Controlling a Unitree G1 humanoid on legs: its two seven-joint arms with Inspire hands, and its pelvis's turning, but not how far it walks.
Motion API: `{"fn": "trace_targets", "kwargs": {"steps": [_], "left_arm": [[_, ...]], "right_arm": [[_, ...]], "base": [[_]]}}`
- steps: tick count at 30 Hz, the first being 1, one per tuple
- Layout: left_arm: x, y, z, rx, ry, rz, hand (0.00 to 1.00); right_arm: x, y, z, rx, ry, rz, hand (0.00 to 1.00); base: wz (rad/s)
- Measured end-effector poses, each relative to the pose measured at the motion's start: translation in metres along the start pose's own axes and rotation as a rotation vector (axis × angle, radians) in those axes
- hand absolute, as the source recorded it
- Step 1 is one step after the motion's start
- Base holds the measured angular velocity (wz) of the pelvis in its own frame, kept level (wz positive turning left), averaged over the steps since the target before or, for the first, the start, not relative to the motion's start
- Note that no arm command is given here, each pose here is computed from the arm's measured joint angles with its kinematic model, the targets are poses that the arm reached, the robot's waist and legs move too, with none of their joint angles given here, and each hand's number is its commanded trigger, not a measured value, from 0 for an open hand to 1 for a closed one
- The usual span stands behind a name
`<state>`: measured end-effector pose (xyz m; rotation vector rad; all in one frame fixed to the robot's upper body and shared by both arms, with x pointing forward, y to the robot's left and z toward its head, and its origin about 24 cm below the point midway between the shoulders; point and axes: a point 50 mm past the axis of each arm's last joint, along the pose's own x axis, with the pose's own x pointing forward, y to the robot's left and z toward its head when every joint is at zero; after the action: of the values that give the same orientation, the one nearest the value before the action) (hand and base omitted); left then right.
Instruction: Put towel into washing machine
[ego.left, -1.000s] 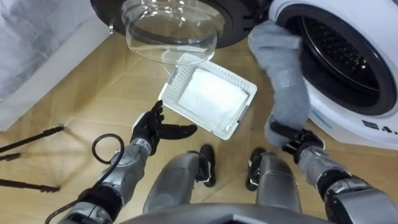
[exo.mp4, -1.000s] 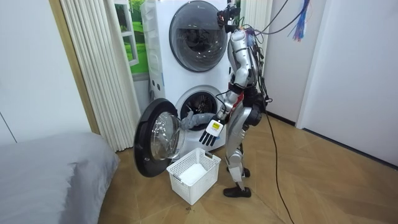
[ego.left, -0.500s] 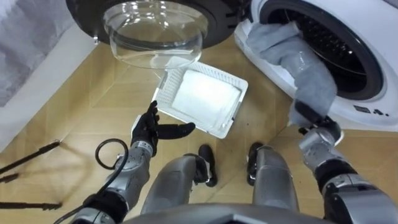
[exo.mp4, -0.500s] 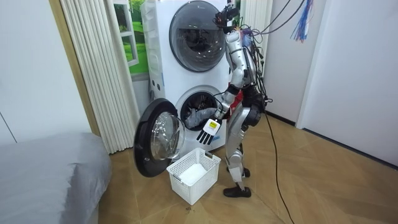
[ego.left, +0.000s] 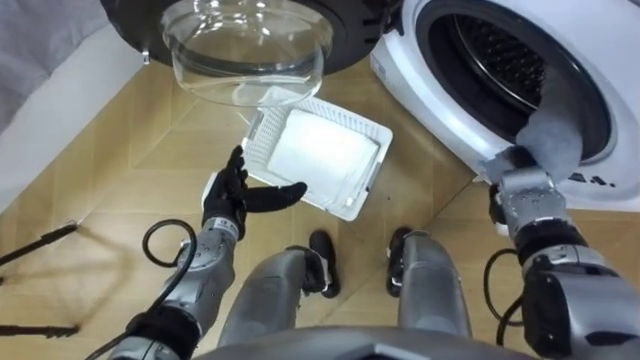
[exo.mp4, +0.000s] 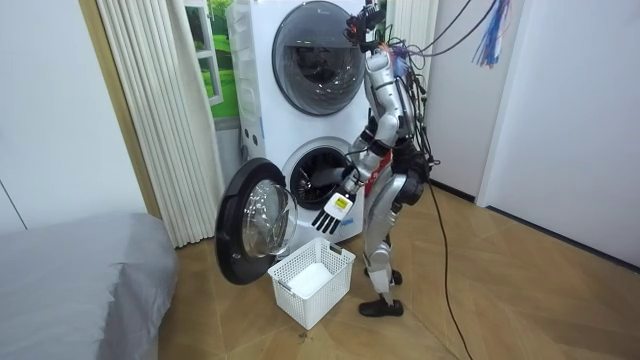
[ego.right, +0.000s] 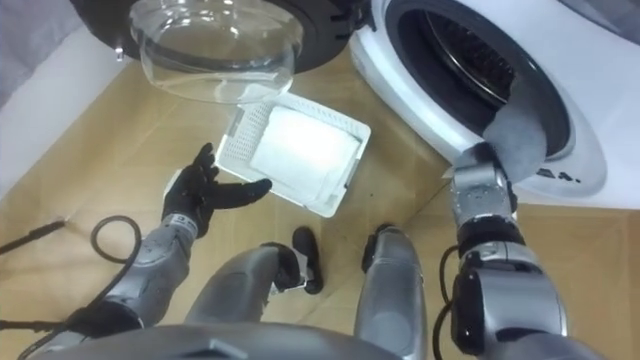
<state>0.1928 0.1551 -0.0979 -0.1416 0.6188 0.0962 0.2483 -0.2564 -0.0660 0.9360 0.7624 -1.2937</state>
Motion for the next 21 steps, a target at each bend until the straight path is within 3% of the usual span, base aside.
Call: {"fn": "trace_targets", "kwargs": {"steps": [3, 5, 6, 15, 21], "left_arm": [[0.002, 0.002, 0.007, -0.007, -0.025, 0.001, 0.0], [0.004, 0.001, 0.012, -0.001, -0.039, -0.004, 0.0], [0.004, 0.001, 0.013, 0.008, -0.044, -0.01, 0.0], [0.005, 0.006, 0.016, 0.044, -0.039, -0.047, 0.0], [0.009, 0.009, 0.023, 0.08, -0.045, -0.058, 0.0]], "right_arm": [[-0.009, 0.018, 0.008, 0.032, 0.051, 0.03, 1.0], [-0.014, 0.027, 0.012, 0.059, 0.066, 0.053, 0.68], [-0.016, 0.031, 0.014, 0.07, 0.068, 0.064, 0.0], [-0.021, 0.048, 0.06, 0.153, -0.016, 0.227, 0.0], [-0.021, 0.051, 0.067, 0.172, -0.02, 0.309, 0.0]], "base": [[0.0], [0.07], [0.07], [0.01], [0.0]]}}
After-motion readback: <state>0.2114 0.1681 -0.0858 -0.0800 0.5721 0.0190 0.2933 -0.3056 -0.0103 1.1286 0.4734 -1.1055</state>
